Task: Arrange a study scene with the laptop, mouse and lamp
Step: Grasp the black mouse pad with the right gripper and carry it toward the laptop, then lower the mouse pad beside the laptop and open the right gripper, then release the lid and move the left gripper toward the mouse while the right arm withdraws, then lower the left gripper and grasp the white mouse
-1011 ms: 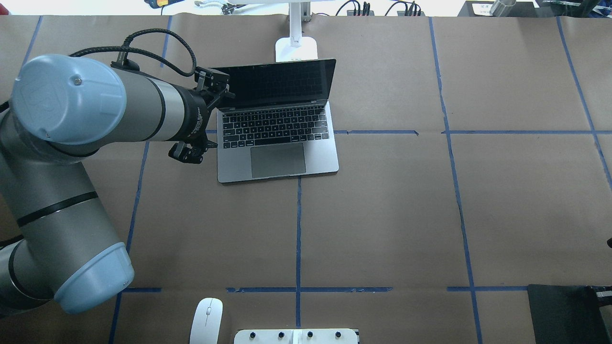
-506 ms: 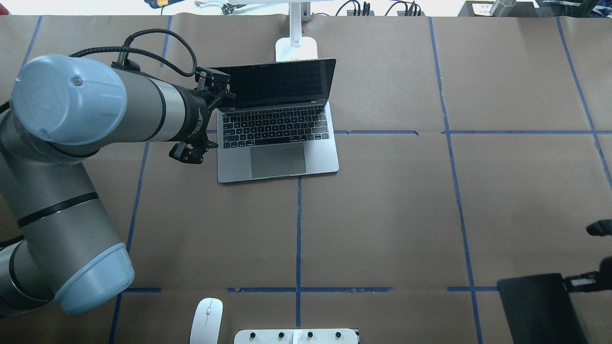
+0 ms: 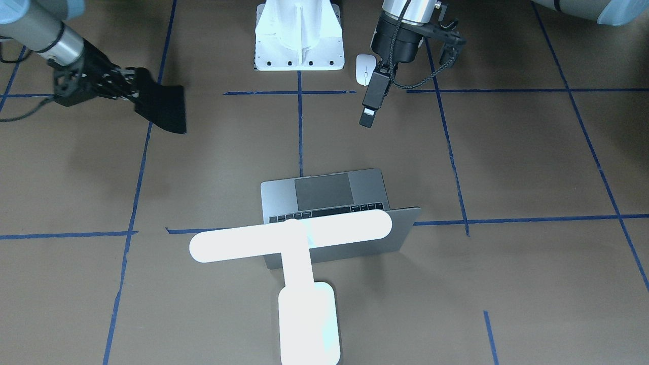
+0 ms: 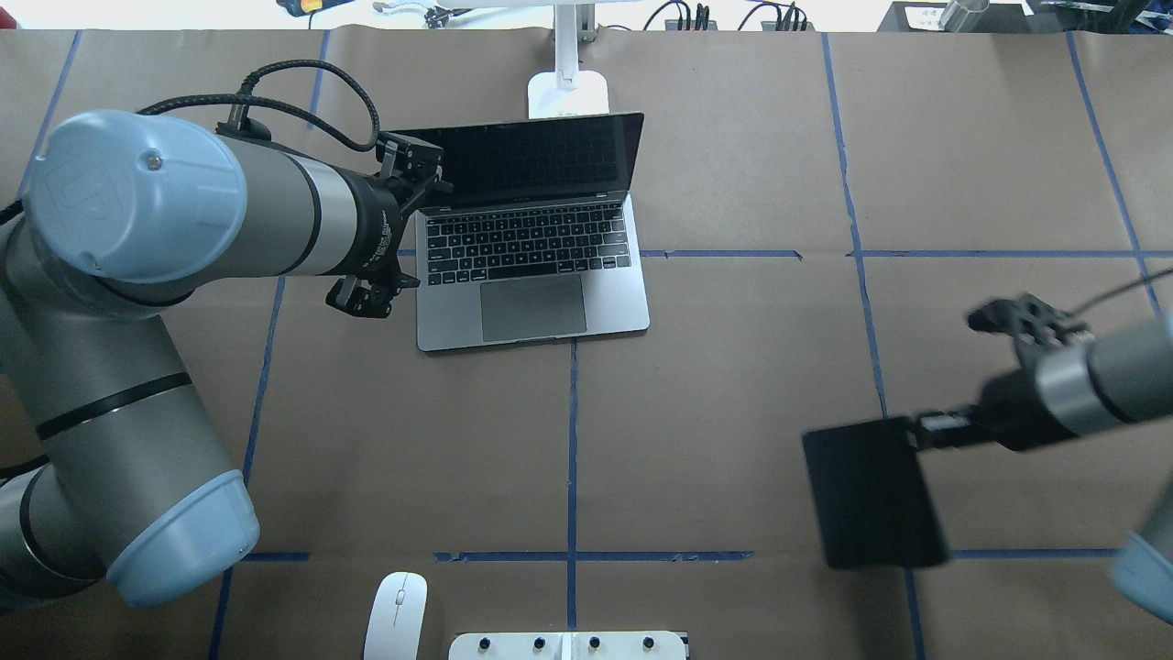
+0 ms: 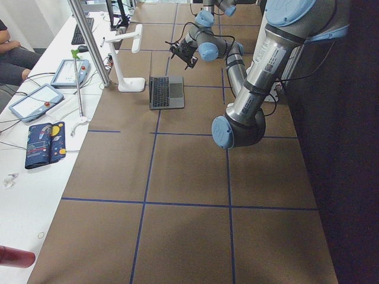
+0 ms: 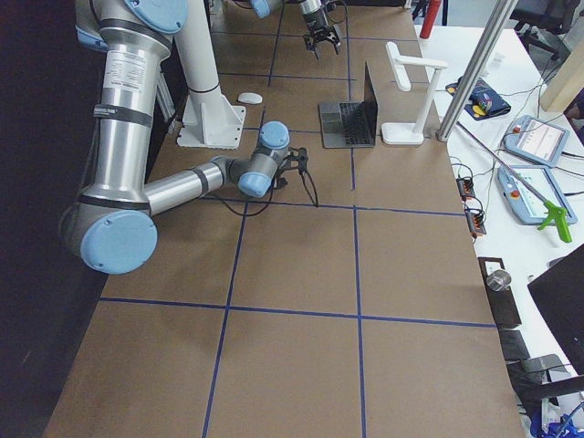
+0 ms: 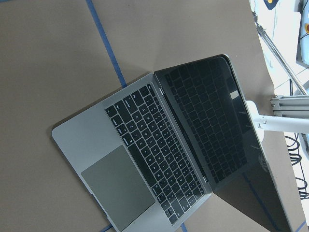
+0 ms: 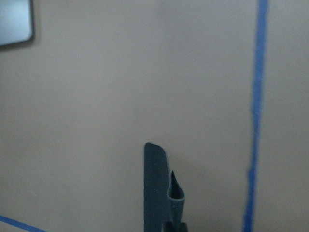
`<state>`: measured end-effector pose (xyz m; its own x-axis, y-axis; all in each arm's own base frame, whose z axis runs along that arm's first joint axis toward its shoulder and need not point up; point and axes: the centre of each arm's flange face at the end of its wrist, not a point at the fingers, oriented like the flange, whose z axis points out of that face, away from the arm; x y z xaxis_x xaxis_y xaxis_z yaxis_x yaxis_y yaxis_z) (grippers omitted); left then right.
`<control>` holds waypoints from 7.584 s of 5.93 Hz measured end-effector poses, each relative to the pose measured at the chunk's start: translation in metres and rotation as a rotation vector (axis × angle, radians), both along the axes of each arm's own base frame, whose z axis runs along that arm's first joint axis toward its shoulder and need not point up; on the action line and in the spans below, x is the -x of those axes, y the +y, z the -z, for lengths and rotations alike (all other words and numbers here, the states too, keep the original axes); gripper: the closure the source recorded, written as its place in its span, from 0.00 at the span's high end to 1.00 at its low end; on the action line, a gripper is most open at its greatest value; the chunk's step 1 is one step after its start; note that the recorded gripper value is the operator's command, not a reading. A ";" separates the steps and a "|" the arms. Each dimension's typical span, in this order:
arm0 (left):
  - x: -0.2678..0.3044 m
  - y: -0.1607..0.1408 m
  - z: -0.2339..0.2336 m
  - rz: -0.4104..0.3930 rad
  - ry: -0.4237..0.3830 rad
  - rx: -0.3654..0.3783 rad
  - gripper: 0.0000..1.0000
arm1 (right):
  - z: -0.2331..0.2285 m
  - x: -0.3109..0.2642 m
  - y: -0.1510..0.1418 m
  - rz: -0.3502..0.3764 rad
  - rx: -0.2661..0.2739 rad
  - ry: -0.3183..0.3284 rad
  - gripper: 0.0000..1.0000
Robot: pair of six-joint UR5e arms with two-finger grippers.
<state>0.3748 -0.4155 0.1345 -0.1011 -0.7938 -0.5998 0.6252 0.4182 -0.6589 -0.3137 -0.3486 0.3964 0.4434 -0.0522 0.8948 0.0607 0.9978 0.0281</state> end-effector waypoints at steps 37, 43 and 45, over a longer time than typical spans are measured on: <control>-0.149 0.276 -0.157 -1.022 -0.508 -0.680 1.00 | -0.030 -0.135 -0.276 -0.268 0.036 0.075 1.00; -0.162 0.265 -0.176 -1.004 -0.511 -0.679 0.09 | -0.017 -0.136 -0.271 -0.269 0.018 0.062 1.00; -0.151 0.256 -0.161 -0.976 -0.487 -0.686 0.08 | -0.015 -0.137 -0.269 -0.268 0.015 0.060 1.00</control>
